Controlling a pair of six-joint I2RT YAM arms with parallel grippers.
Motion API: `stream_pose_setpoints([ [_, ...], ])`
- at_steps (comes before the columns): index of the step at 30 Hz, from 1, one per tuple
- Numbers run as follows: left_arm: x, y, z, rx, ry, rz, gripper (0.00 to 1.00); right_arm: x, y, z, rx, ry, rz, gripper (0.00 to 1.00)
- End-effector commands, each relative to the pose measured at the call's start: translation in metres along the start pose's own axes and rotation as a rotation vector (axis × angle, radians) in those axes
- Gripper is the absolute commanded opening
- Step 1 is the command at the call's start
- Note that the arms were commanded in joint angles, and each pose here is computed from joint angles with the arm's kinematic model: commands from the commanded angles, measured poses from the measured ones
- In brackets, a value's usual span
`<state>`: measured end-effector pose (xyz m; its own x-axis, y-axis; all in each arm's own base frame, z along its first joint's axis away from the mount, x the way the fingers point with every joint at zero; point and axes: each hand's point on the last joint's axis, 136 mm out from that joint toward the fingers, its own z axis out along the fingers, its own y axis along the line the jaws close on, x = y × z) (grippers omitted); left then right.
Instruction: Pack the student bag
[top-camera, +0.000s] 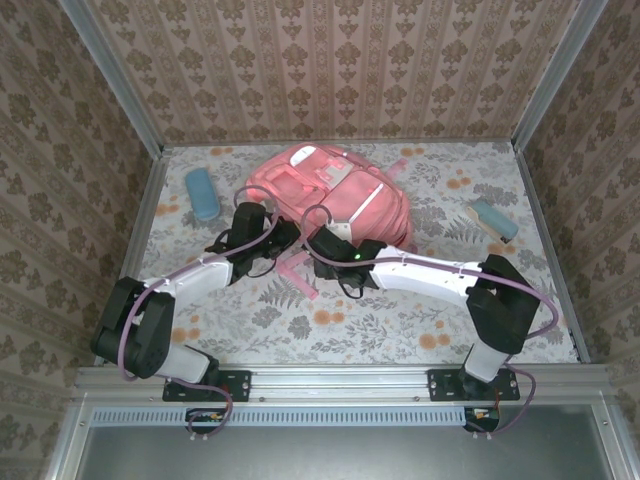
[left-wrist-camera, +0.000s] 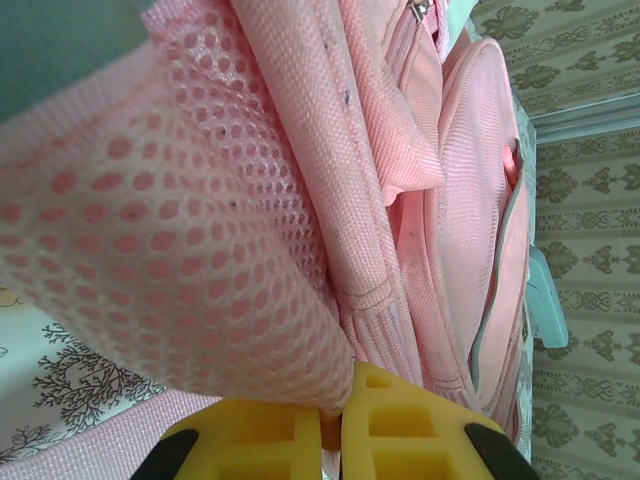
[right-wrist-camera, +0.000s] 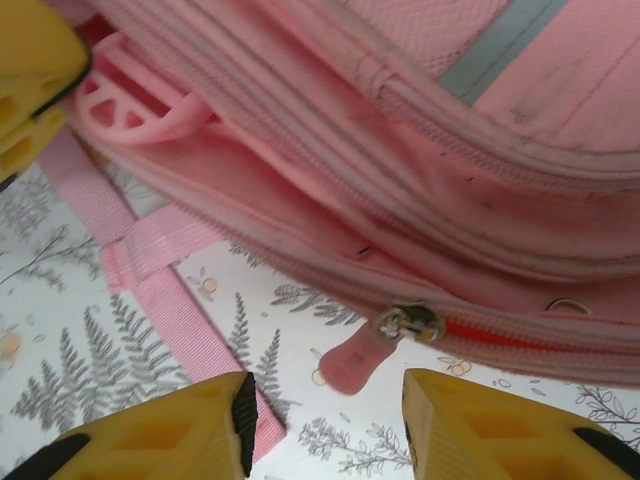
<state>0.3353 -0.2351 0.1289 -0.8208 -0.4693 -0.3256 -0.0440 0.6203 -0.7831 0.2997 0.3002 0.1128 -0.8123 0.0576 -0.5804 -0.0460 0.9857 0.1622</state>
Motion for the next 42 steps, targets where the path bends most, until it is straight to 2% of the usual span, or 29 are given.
stream_pose_setpoints([
  [1,-0.017,-0.046,-0.012,0.123,-0.049,0.077,0.08,0.001,-0.021,0.006,0.139,-0.01,0.0,0.42],
  [7,-0.015,-0.044,-0.011,0.116,-0.04,0.076,0.08,-0.001,-0.014,0.018,0.156,-0.005,-0.008,0.43],
  [10,-0.014,-0.046,-0.01,0.121,-0.036,0.083,0.08,-0.007,-0.017,0.02,0.204,-0.024,-0.016,0.41],
  [18,-0.014,-0.043,-0.01,0.088,-0.031,0.095,0.08,-0.003,-0.041,0.018,0.316,-0.03,-0.029,0.22],
  [24,-0.016,-0.033,-0.009,0.038,-0.042,0.108,0.07,-0.003,-0.055,0.005,0.329,-0.043,-0.059,0.1],
  [31,-0.021,-0.019,-0.008,-0.028,-0.062,0.12,0.05,-0.004,-0.065,-0.011,0.292,-0.031,-0.107,0.13],
  [38,-0.024,-0.005,-0.004,-0.065,-0.06,0.115,0.04,0.006,-0.087,-0.012,0.211,0.026,-0.063,0.09],
  [42,-0.025,0.001,-0.001,-0.079,-0.054,0.112,0.04,0.008,-0.104,-0.014,0.213,0.049,-0.05,0.08],
])
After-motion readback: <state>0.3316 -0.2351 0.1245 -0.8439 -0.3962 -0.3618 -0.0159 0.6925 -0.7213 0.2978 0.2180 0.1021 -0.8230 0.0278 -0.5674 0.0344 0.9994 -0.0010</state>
